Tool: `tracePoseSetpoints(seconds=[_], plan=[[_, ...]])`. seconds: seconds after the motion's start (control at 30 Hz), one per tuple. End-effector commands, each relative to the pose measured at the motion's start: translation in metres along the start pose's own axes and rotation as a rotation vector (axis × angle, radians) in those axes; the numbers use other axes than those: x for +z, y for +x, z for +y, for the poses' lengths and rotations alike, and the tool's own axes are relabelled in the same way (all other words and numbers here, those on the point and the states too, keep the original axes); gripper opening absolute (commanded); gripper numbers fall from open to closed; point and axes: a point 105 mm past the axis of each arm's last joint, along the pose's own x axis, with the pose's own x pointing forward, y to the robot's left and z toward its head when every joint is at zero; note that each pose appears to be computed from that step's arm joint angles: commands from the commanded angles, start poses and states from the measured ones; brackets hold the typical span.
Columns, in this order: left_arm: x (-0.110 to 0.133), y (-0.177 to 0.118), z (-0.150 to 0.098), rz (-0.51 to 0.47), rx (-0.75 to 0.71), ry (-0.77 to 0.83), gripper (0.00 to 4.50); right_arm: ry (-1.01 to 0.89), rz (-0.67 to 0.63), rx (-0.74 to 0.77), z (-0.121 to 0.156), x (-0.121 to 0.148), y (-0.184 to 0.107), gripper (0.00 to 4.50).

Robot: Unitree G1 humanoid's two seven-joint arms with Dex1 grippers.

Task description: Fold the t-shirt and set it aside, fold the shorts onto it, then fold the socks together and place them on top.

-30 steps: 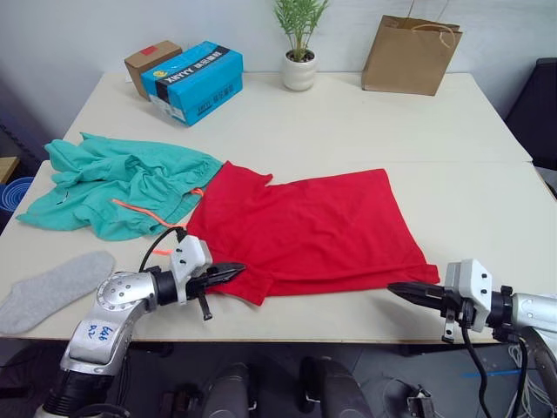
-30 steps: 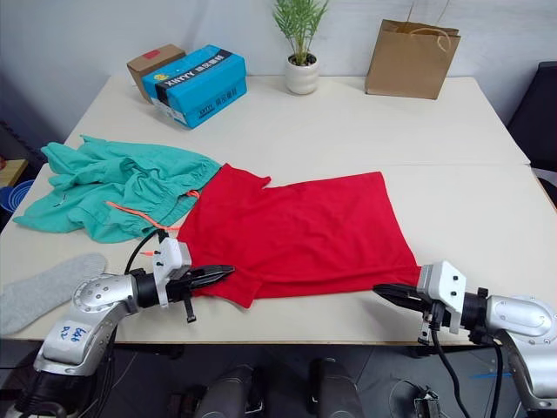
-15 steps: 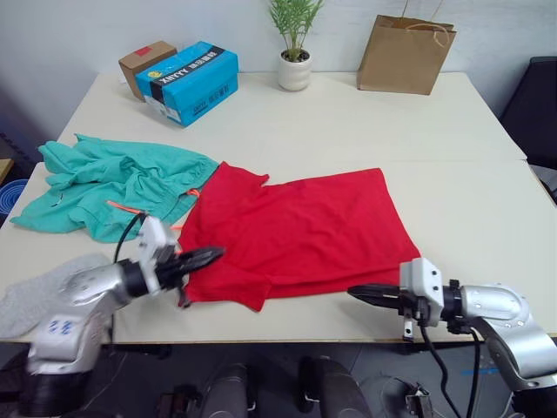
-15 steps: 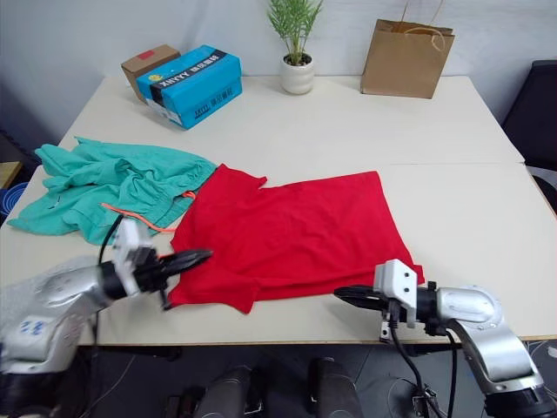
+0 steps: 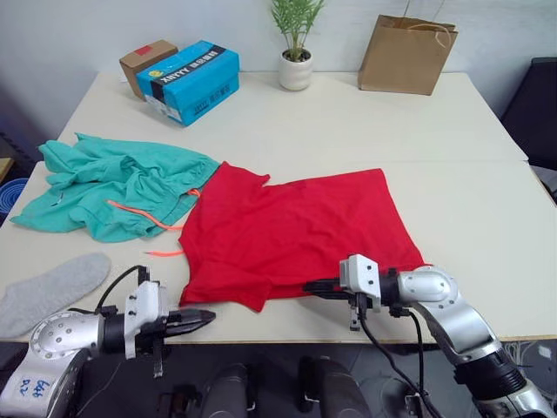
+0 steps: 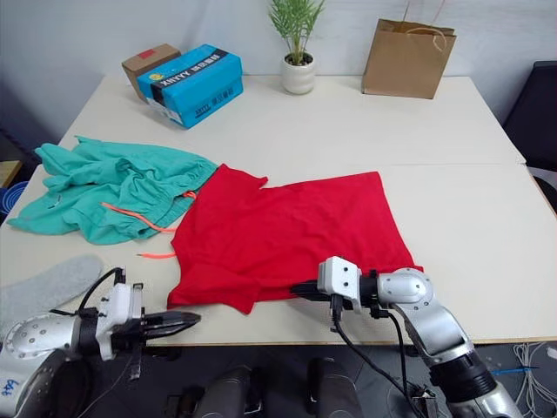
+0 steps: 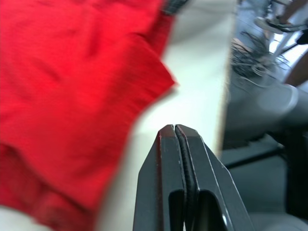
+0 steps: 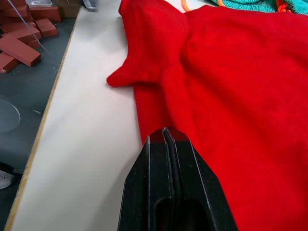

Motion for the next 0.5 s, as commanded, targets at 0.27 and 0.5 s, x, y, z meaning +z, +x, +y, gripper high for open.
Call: tracePoseSetpoints(seconds=[0.27,0.5], plan=[[0.002,-0.038,0.039,0.008,0.238,0.000,0.03,-0.039,0.006,-0.031,-0.001,0.003,-0.055,0.00],[-0.004,-0.040,0.041,0.051,0.180,-0.018,0.03,-0.033,0.028,-0.084,-0.006,0.000,-0.071,0.00]])
